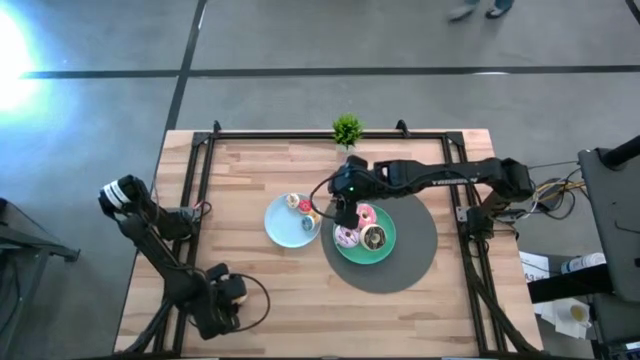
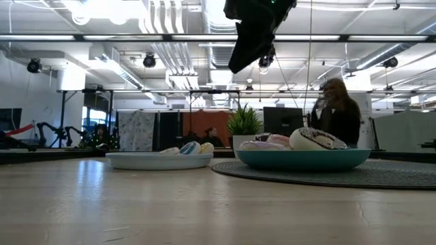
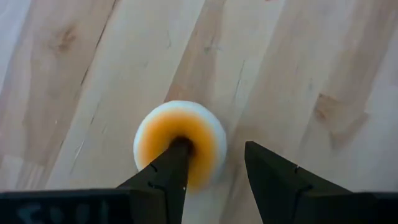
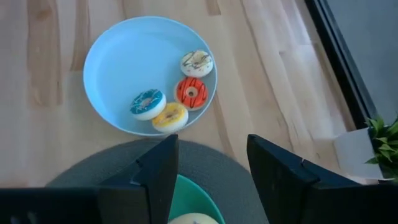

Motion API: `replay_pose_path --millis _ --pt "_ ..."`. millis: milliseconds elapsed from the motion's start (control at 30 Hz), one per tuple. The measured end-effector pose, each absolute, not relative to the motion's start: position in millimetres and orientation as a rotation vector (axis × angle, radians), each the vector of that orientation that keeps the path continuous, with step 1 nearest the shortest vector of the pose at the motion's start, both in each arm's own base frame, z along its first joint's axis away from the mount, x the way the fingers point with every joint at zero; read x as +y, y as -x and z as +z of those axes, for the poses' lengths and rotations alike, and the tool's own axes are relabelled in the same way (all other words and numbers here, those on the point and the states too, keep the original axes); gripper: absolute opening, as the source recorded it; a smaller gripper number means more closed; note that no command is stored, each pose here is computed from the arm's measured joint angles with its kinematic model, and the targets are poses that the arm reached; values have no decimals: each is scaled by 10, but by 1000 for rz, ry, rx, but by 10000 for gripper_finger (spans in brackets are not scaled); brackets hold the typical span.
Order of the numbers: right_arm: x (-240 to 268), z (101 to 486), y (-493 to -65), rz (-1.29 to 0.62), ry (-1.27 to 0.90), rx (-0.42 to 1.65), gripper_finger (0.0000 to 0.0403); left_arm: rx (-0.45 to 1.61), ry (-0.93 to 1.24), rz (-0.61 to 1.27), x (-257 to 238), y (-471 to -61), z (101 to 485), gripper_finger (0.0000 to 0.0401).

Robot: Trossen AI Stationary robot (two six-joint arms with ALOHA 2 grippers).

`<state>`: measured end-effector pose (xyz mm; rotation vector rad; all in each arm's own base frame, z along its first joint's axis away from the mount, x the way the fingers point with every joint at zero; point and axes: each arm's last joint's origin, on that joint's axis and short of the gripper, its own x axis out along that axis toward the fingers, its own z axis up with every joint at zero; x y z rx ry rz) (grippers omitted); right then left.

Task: Pick & Place donuts
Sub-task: Put the small red donut on the light blue plate

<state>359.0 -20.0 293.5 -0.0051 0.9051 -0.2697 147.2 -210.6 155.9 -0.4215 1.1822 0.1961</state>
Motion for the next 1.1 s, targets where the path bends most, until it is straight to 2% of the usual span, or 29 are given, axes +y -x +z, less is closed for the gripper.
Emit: replay_pose_path --millis 100,200,433,667,933,1100 --pt "-201 2954 -3615 -270 0 873 184 1192 417 228 -2116 -1490 1484 131" --pt "-201 2973 -3628 -270 -25 849 184 1202 437 255 -2108 -1506 1458 110" --pt "-160 2994 -3660 -131 -82 821 184 1186 488 235 -2051 -1492 1580 11" --pt "-52 3048 -3721 51 -19 742 184 1069 625 126 -1881 -1465 2018 1" --pt "278 3073 -3976 221 183 496 185 657 805 -69 -1374 -1542 2719 1" --pt "467 3134 -4009 277 308 391 185 442 827 -146 -1063 -1540 2947 0"
